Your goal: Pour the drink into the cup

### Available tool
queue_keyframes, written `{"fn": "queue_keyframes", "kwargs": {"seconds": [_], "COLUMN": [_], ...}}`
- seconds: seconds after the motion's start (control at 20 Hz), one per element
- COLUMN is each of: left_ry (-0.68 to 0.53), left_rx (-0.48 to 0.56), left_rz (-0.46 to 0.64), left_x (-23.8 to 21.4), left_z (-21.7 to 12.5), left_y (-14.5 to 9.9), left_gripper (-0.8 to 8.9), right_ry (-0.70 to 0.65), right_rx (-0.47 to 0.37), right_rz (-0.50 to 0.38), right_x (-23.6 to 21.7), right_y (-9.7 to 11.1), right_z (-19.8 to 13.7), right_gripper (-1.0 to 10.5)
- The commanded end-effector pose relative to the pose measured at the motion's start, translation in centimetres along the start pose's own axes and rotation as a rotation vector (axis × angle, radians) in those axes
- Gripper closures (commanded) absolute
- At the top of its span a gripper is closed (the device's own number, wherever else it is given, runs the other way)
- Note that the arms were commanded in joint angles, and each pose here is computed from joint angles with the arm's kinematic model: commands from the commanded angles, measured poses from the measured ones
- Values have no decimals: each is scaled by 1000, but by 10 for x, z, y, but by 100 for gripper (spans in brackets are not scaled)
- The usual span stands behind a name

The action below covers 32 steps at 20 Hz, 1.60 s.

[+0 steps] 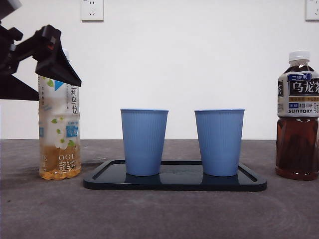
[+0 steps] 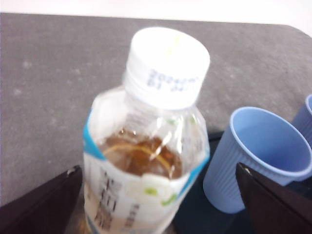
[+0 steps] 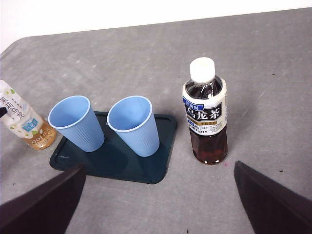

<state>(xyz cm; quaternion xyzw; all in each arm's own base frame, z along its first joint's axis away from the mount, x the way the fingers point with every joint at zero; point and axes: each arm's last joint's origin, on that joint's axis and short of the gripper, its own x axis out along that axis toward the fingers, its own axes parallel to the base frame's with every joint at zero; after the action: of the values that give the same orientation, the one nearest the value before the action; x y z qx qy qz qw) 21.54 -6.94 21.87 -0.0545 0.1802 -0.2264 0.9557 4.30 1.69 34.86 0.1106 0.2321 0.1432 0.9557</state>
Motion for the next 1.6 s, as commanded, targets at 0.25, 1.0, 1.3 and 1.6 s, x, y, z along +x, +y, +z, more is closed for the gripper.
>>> {"fn": "queue_keyframes", "kwargs": {"seconds": [0.25,1.0,1.3,1.6], "left_ry": [-35,-76,-92,-5], "left_rx": [22,55,63,59], "left_rz": [-5,4,0,4], "left_x": [18,32,25,13], "left_z": [-3,-6,0,14], "left_y": [3,5,3,-6], "left_gripper": [324,599,602,602], "right_ry": [-19,-21,-21,-21], "right_rx": [6,12,11,10], "right_rz": [12,6,6,6], "right_x": [-3,-3,-3,-3], "right_y": [1,1,1,1], "right_z": [4,4,4,4], "right_gripper": [461,461,461,461]}}
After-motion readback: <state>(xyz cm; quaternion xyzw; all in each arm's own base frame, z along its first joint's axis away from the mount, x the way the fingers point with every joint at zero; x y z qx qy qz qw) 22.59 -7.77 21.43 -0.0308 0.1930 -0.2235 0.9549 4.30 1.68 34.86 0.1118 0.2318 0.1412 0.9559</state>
